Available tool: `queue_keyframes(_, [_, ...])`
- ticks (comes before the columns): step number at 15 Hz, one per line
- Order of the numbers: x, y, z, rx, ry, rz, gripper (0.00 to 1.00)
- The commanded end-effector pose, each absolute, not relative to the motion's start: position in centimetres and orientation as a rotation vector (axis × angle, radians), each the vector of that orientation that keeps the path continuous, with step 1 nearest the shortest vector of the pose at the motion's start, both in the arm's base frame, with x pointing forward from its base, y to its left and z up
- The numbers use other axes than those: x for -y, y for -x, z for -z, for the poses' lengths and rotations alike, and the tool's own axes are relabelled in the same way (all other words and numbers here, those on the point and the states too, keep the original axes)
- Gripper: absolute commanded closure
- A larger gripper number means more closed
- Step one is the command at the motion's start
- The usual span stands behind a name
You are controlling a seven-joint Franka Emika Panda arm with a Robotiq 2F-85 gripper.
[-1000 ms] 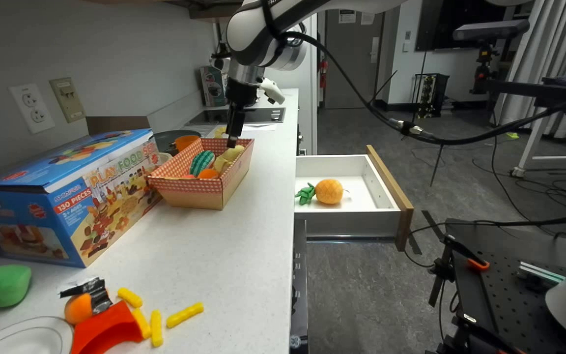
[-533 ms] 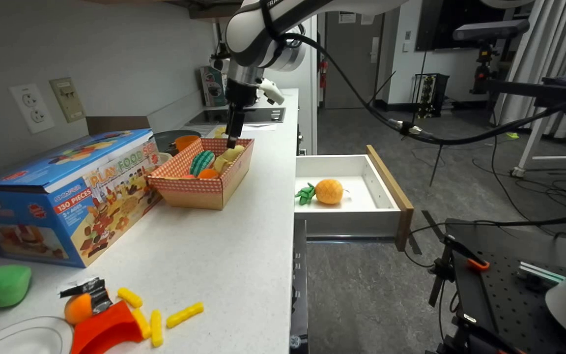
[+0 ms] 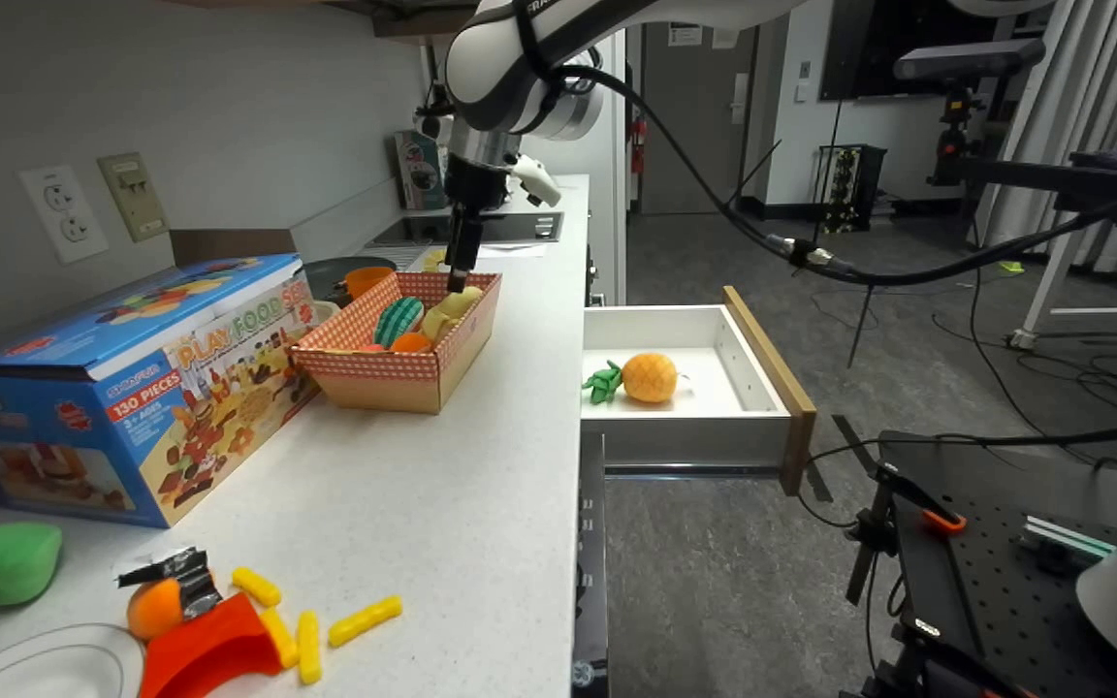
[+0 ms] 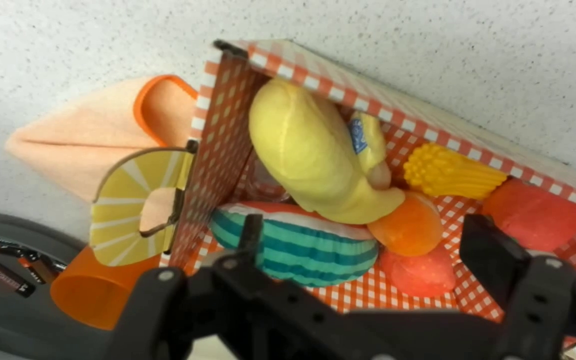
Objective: Pick up some of the fruits plush toy on the basket and put them in the drawer and close the drawer
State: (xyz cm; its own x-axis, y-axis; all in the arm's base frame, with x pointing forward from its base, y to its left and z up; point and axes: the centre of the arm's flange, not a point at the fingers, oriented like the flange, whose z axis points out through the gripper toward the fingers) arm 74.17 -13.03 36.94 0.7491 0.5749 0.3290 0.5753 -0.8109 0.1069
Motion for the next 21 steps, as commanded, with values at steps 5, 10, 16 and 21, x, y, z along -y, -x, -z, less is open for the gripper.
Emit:
queue_keyframes(5, [13.8, -74.7, -34.7, 0.91, 2.94, 0.494, 0.0])
queue_keyframes(10, [14.2, -74.7, -33.2, 0.934, 2.963, 0.471, 0.0])
queue_keyframes(16, [14.3, -74.5, -33.1, 1.026, 2.987, 0.459, 0.48])
queue_keyframes(21, [13.8, -74.4, -34.6, 1.099, 2.991, 0.529, 0.86])
